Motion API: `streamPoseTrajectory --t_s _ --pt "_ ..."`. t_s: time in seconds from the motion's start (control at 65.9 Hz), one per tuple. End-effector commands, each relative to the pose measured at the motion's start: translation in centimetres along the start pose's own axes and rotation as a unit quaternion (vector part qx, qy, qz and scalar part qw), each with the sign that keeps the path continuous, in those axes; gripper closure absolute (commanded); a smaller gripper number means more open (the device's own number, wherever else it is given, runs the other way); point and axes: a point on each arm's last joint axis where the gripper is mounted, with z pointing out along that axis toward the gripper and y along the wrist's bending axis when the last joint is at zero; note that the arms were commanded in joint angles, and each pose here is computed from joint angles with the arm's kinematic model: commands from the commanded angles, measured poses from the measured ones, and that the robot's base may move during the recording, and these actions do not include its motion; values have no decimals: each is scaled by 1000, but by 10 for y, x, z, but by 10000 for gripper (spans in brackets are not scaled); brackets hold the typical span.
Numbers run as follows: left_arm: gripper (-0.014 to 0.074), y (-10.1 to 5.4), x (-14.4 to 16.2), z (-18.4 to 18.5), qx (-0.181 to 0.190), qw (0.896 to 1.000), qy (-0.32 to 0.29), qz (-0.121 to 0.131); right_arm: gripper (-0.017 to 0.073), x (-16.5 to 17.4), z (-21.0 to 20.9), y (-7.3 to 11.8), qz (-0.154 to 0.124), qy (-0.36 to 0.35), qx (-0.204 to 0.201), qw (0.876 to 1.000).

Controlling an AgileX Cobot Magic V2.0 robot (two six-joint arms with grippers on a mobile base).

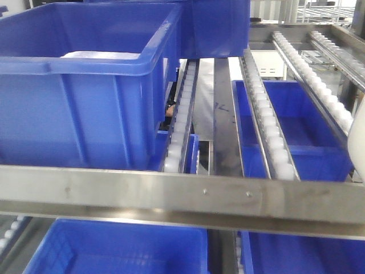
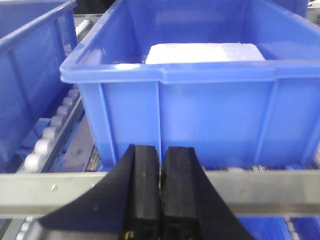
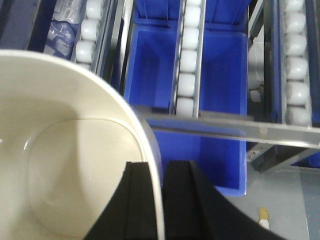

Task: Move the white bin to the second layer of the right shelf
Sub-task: 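Extend the right gripper to bring the bin over the second shelf layer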

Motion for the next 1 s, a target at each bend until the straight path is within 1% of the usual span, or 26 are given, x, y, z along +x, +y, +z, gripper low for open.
streamPoseTrajectory --t_s 0.0,0.88,0.986 --pt "509 0 4 1 1 999 -33 -1 512 -14 -6 1 -2 -52 -2 999" --pt "509 0 4 1 1 999 -33 -1 512 -14 -6 1 -2 -52 -2 999" --pt "509 0 4 1 1 999 -33 -1 512 -17 -6 1 -2 -67 -3 998"
